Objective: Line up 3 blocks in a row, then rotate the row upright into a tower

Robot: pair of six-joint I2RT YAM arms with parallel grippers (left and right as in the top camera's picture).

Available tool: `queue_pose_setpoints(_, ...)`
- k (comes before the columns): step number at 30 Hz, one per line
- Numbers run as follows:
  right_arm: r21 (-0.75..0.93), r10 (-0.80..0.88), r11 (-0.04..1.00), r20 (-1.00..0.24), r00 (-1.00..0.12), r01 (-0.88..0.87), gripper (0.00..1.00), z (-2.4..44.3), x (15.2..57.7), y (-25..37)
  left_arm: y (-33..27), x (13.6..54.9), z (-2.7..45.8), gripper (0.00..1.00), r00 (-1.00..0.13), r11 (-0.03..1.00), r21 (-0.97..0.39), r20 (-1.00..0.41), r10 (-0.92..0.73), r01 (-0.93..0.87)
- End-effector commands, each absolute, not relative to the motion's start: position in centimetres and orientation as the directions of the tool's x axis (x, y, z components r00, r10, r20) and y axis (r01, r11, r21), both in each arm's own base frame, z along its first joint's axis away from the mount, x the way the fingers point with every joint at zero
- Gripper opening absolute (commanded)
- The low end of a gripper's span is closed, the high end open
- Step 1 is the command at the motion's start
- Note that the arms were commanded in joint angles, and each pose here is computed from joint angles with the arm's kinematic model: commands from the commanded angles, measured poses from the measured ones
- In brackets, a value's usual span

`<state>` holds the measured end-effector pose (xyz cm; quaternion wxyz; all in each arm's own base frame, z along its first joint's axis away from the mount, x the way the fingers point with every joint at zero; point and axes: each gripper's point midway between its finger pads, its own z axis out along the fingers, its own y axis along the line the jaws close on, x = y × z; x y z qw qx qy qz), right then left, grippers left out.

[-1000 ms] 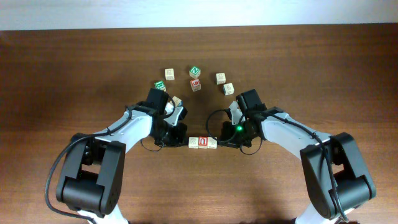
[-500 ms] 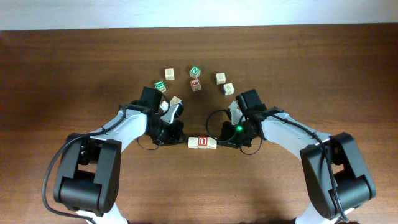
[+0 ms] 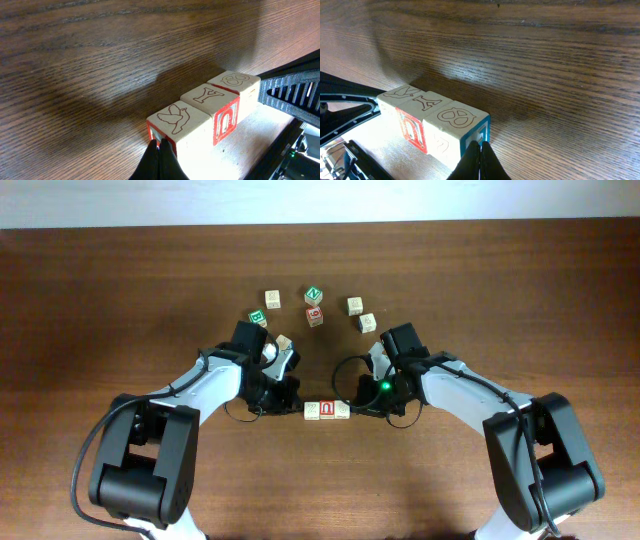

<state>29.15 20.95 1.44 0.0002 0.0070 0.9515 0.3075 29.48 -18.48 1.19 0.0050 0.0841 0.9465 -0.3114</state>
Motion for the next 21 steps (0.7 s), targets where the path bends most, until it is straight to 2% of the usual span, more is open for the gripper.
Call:
queue_pose_setpoints(1,0.607,-0.001,0.795,0.019,-1.0,0.011,0.04,1.4,28.8,21.3,-18.9,29.1,1.0,0.0,-0.981,0.781,-0.597,-0.063,0.183,0.184)
queue_pose_setpoints(9,0.664,-0.022,0.747,0.026,-0.999,0.001,0.04,2.7,28.7,22.4,-18.9,29.2,1.0,0.0,-0.981,0.781,-0.597,-0.066,0.182,0.186)
queue_pose_setpoints(14,0.678,-0.021,0.734,-0.028,-0.999,-0.035,0.04,4.6,29.1,22.6,-18.9,29.2,1.0,0.0,-0.981,0.781,-0.597,-0.066,0.182,0.185)
queue_pose_setpoints(21,0.693,-0.036,0.719,-0.043,-0.998,-0.056,0.04,5.8,29.3,23.4,-18.9,29.2,1.0,0.0,-0.981,0.781,-0.597,-0.066,0.182,0.185)
